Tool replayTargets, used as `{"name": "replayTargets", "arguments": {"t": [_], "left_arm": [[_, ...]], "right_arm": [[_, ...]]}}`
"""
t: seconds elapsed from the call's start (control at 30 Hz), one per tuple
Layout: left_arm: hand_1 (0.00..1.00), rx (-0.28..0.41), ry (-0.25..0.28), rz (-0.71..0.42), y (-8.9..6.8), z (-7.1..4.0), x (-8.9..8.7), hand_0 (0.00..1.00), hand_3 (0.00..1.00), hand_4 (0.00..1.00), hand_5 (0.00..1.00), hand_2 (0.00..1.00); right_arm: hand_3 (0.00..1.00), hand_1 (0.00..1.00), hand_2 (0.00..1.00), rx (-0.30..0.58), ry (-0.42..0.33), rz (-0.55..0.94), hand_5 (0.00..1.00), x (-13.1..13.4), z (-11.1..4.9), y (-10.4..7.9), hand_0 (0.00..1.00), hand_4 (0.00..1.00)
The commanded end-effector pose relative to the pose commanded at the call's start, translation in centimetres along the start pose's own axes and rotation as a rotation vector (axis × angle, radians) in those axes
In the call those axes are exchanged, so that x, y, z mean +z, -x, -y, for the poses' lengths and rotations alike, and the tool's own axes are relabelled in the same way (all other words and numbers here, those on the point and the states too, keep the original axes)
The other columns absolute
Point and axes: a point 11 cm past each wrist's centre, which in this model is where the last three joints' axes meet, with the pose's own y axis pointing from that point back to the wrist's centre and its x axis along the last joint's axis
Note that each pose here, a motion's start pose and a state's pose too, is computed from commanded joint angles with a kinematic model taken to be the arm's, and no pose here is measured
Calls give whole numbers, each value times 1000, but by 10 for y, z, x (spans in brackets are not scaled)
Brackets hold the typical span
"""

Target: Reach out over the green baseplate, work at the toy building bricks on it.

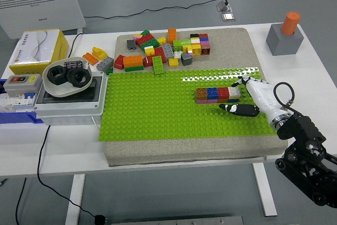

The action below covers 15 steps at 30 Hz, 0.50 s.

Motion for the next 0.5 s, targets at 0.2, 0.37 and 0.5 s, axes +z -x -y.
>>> {"name": "replayTargets", "arguments": {"t": [0.2,0.37,0.5], "left_arm": [[726,-2,-2,1,1,0,-1,783,468,663,381,638],[726,-3,-5,2,2,0,-2,783,468,663,381,638],[725,-1,-5,10,2,0,-1,782,466,662,381,637]], "right_arm": [[698,875,900,73,0,89,646,4,-8,-14,868,972],[702,867,893,134,25,225,637,18,-19,-16,867,969],[700,794,836,194,62,328,583,35,-30,-24,834,959]]}}
